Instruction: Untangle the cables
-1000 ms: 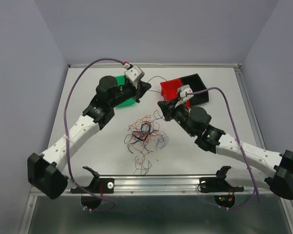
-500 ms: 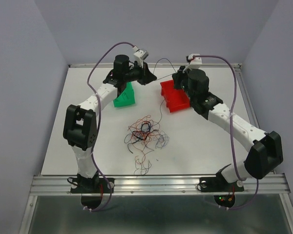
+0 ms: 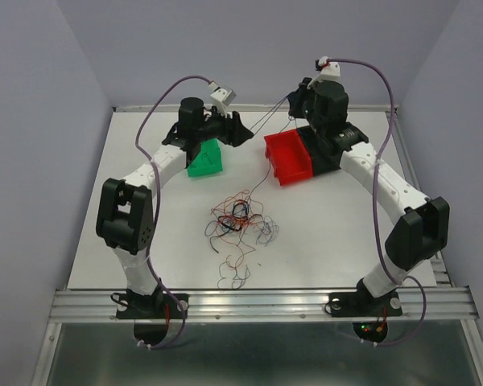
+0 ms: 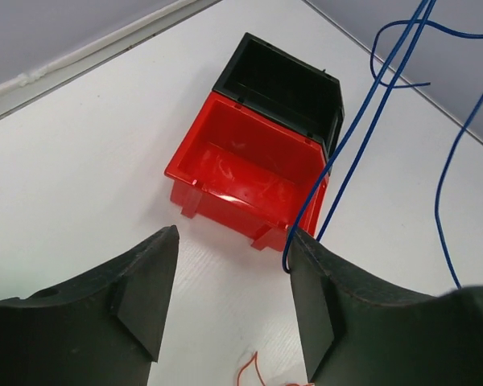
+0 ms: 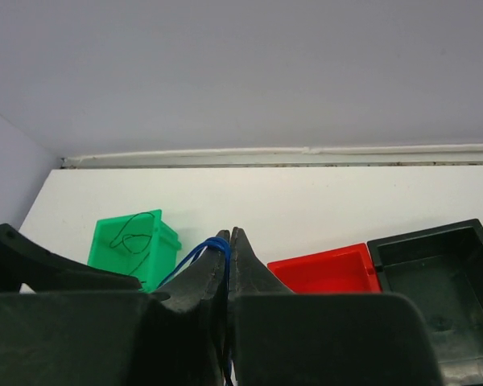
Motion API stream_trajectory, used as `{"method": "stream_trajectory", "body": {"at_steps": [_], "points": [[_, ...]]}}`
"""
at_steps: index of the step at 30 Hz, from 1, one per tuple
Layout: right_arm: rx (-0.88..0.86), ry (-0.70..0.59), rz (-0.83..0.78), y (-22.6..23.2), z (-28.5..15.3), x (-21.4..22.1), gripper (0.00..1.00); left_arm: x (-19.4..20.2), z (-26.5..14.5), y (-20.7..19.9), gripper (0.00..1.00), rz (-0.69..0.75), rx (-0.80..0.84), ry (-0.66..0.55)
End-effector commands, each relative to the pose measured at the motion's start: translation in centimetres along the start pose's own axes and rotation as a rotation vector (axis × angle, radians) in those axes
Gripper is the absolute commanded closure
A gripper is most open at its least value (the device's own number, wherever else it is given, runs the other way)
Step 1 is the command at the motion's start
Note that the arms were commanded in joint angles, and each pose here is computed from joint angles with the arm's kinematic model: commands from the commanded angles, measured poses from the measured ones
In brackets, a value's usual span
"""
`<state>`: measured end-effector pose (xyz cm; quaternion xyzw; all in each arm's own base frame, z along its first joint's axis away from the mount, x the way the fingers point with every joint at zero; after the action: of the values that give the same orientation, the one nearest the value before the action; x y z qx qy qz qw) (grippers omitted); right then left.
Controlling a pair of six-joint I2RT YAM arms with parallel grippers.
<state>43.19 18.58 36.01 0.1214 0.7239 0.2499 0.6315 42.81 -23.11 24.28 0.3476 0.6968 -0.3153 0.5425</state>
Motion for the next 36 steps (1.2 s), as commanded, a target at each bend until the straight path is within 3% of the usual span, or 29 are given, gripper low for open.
{"method": "stream_trajectory", "body": {"at_steps": [1, 5, 11, 16, 27, 36], "points": [[-0.046, -0.296, 0.06, 2.6, -1.3, -9.6, 0.99, -1.4, -3.7, 1.0, 0.29, 0.055, -0.072, -0.024], [-0.104, -0.315, 0.086, 3.7, -2.4, -11.2, 0.99, -1.9, -5.7, 0.3, 0.1, 0.076, -0.058, -0.054], [-0.201, -0.358, 0.127, 5.7, -6.0, -14.1, 0.99, -2.3, -6.8, -1.0, 0.03, 0.096, -0.017, -0.077], [-0.24, -0.325, 0.113, 6.1, -7.6, -14.3, 0.99, -3.0, -7.5, -1.9, 0.02, 0.119, 0.037, -0.118], [-0.2, -0.478, 0.08, 6.6, -8.0, -18.1, 1.0, -2.3, -7.6, -3.0, 0.02, 0.15, 0.124, -0.143], [-0.103, -0.415, 0.061, 4.1, -3.7, -13.7, 1.0, -2.0, -7.5, -2.3, 0.02, 0.149, 0.07, -0.135]]}}
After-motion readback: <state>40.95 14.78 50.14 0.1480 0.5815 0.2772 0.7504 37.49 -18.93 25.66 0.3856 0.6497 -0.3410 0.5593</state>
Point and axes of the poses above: each gripper's point midway between its finger pads, its own z axis out along the fingers, its own y axis along the line the jaws close on, x = y × z, the point moved 6 cm from there along -z, back along the fingers, and after that the axes turned 13 degrees about z, right-handed, at the moved point
